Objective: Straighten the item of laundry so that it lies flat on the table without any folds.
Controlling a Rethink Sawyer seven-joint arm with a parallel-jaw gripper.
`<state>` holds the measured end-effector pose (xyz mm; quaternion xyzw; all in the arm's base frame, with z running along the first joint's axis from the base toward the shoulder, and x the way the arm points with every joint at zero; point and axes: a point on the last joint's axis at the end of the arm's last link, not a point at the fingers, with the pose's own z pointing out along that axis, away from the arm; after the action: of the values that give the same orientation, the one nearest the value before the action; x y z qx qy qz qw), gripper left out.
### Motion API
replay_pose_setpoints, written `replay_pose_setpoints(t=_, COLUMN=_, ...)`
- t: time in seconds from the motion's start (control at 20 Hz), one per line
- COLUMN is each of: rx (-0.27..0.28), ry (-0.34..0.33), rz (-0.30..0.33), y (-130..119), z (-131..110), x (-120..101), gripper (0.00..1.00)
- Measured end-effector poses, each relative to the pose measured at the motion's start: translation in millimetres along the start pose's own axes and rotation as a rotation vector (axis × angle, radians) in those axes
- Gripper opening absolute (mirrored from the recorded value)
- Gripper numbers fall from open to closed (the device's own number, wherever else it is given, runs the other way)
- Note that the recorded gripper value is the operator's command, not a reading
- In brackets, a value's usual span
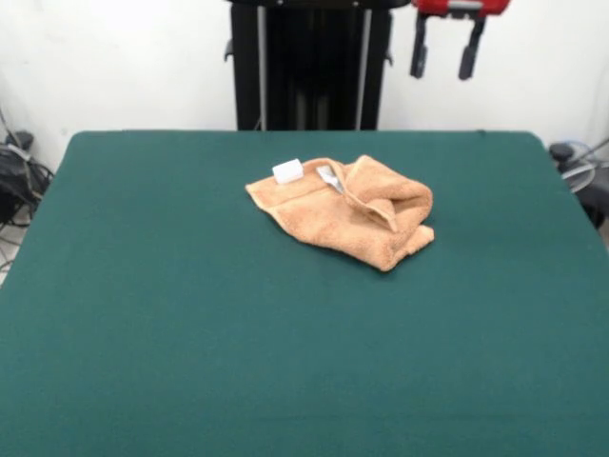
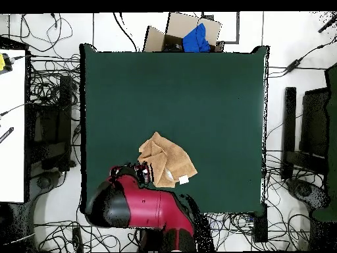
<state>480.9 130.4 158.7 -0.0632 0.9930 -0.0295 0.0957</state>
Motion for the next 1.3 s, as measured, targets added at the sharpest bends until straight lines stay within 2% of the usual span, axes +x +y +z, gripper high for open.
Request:
replay_pose_setpoints(t=0.55, rx=0.018, ry=0.024, rz=0.017, y=-9.3, z=35.1, x=15.8, gripper=1.00)
replay_pose_setpoints(t=0.8, rx=0.023, ry=0.020, rz=0.022, y=-12.3, z=51.2, x=20.8, gripper=1.00)
replay_pose_setpoints(t=1.1, rx=0.038, ry=0.005, rz=0.052, y=-31.8, z=77.2, x=28.9, gripper=1.00)
replay_pose_setpoints(t=1.3, rx=0.040, ry=0.006, rz=0.054, y=-32.5, z=90.6, x=35.8, gripper=1.00)
